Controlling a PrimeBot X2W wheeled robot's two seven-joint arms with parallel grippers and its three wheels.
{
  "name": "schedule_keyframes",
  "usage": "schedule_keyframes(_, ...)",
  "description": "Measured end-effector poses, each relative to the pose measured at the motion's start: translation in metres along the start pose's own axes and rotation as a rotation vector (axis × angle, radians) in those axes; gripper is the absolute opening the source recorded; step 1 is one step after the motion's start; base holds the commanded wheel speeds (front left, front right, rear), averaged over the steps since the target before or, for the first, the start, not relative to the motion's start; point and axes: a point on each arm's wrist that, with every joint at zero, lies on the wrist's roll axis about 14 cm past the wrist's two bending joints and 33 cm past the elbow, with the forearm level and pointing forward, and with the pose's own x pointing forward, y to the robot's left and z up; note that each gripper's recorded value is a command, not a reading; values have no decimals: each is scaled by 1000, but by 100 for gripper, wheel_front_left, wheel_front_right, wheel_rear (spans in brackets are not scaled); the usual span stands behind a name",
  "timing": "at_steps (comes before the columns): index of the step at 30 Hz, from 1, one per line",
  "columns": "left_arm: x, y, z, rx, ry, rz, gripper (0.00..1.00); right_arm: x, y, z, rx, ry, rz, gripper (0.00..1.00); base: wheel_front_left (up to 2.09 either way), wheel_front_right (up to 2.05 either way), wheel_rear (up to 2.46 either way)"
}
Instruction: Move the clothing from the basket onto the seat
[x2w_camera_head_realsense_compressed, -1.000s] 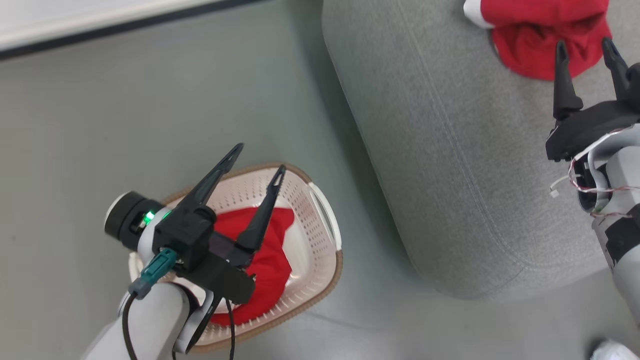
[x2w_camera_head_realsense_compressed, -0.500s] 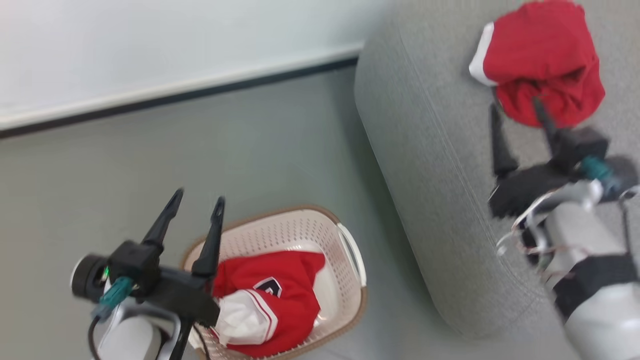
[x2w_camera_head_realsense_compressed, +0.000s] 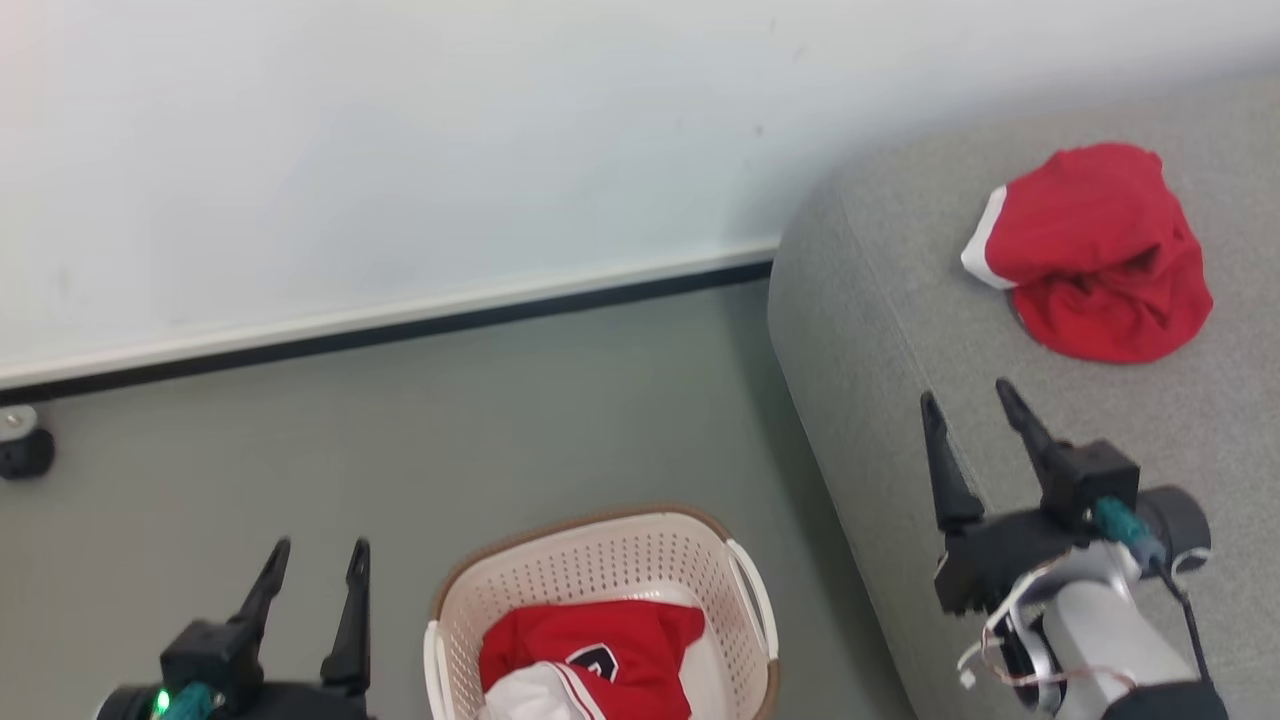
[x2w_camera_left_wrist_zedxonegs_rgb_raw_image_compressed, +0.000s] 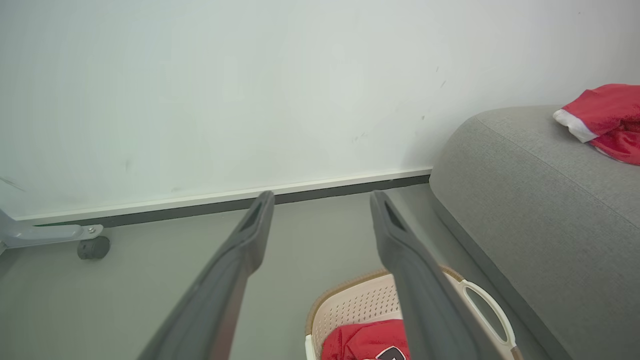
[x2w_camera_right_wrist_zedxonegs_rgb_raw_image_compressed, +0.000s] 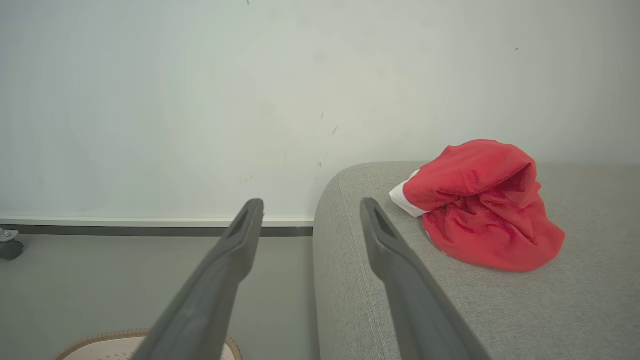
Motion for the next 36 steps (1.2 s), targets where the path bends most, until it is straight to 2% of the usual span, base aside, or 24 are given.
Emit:
schedule_keyframes(14,-66,32,10,-4,-51,140,100,-59,34,12,66,-74,48,100,0,0,0)
schedule_keyframes(36,-82,48,22,5,-111,228,100,-87,33,7,113,-80,14,100,0,0,0)
